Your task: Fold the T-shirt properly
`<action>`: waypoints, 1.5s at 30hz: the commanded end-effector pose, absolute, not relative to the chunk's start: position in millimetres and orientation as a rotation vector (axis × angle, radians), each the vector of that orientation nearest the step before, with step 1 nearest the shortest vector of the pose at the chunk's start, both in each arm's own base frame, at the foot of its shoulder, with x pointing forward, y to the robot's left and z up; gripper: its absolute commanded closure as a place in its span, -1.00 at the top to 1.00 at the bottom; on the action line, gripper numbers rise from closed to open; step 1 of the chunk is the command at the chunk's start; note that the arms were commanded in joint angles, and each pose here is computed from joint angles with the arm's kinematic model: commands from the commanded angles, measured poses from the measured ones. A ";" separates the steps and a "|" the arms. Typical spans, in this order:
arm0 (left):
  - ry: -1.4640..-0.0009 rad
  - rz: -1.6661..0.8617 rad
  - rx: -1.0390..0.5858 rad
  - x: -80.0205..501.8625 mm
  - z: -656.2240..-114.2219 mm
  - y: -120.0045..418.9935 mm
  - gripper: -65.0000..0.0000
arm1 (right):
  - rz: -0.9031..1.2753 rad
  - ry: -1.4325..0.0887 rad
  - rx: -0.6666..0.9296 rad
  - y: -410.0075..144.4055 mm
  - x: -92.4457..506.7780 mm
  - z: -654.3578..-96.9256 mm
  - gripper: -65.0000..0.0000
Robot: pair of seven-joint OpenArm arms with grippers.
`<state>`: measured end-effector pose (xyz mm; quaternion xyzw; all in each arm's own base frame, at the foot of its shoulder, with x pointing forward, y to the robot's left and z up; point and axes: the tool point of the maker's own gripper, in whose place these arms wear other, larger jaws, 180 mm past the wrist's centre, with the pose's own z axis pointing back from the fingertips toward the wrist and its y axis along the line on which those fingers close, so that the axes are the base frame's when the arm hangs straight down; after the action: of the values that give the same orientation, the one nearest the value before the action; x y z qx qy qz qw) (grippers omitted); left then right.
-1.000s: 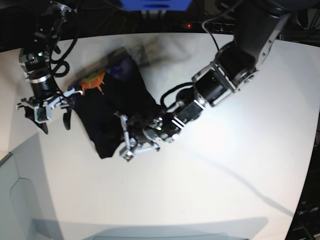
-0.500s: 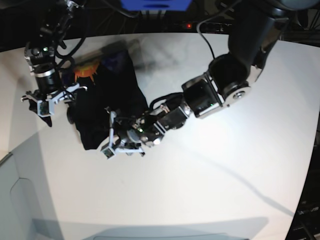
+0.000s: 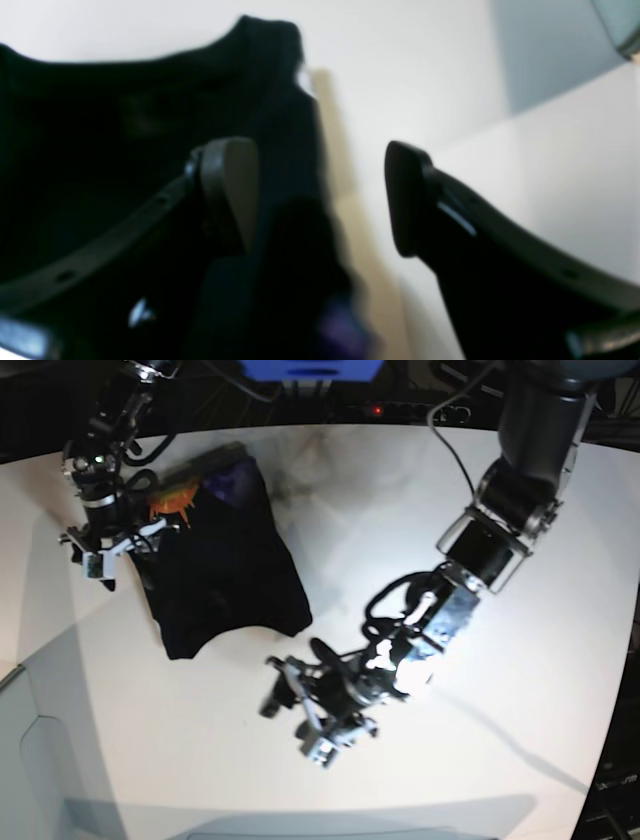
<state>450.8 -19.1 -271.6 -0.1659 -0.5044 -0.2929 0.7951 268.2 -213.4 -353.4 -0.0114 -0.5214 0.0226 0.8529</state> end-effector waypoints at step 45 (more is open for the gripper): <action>-0.580 0.518 0.039 10.8 -363.0 279.2 -1.00 | -0.072 -0.614 -0.186 -273.5 31.4 -369.3 -1.00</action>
<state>10.9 274.7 -367.9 0.0121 -0.2761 0.2523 0.9273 29.7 -268.4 -375.5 -0.0829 -0.2933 -0.0421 0.9515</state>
